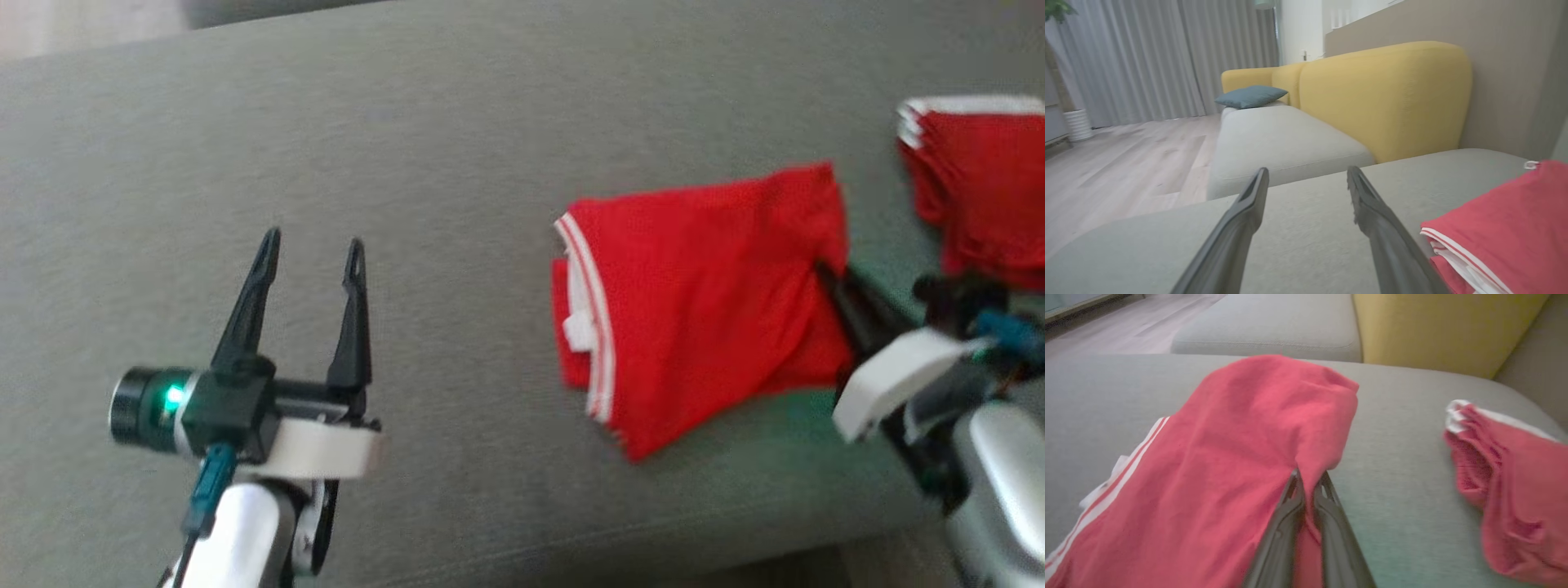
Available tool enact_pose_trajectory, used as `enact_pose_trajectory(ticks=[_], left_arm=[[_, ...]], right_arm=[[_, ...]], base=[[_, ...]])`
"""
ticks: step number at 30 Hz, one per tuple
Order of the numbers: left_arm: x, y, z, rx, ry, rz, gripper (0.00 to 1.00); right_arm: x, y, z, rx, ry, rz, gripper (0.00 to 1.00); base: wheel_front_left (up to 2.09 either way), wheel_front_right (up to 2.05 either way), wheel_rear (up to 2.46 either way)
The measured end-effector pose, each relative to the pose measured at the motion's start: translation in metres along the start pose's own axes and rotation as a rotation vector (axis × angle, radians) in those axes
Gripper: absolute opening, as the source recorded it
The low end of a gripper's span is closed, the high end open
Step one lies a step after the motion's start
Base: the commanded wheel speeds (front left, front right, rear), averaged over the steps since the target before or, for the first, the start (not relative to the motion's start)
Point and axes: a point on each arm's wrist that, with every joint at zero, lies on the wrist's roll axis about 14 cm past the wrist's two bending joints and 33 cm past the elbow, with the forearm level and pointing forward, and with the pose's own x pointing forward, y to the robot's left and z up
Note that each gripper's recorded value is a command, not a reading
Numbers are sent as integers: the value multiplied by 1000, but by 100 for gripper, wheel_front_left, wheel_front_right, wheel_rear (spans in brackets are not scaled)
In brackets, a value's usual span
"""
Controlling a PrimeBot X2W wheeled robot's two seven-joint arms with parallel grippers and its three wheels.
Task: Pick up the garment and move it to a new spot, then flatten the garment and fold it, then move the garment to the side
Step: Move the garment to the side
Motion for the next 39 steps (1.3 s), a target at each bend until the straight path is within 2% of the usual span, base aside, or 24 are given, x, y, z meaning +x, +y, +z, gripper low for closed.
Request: enact_pose_trajectory(ticks=[5, 12, 15, 22, 33, 34, 35, 36, 37, 39], left_arm=[[29, -40, -1, -44, -39, -131, 100], [51, -68, -26, -73, -16, -229, 100], [59, -80, -32, -86, -21, -268, 100], [76, -98, -44, -110, -36, -337, 100], [97, -114, -60, -135, -62, -395, 100], [99, -115, -62, -137, -61, -397, 100], [99, -115, -64, -139, -60, -399, 100], [99, -115, -65, -139, -56, -400, 100], [100, -113, -67, -136, -54, -397, 100], [101, -110, -67, -131, -54, -390, 100]], right_arm=[[-3, -59, 30, -49, -56, -130, 0], [-15, -145, 45, -89, -70, -335, 0], [-19, -171, 53, -102, -87, -401, 0], [-23, -210, 58, -122, -92, -499, 0], [-14, -246, 33, -97, -17, -598, 0], [-13, -249, 29, -93, -5, -607, 13], [-13, -252, 24, -86, 12, -620, 33], [-12, -255, 20, -84, 26, -631, 74], [-12, -257, 16, -81, 36, -640, 100], [-14, -261, 9, -98, 62, -666, 100]], base=[[0, 0, 0], [0, 0, 0], [0, 0, 0], [0, 0, 0], [0, 0, 0], [0, 0, 0], [0, 0, 0], [0, 0, 0], [0, 0, 0], [0, 0, 0]])
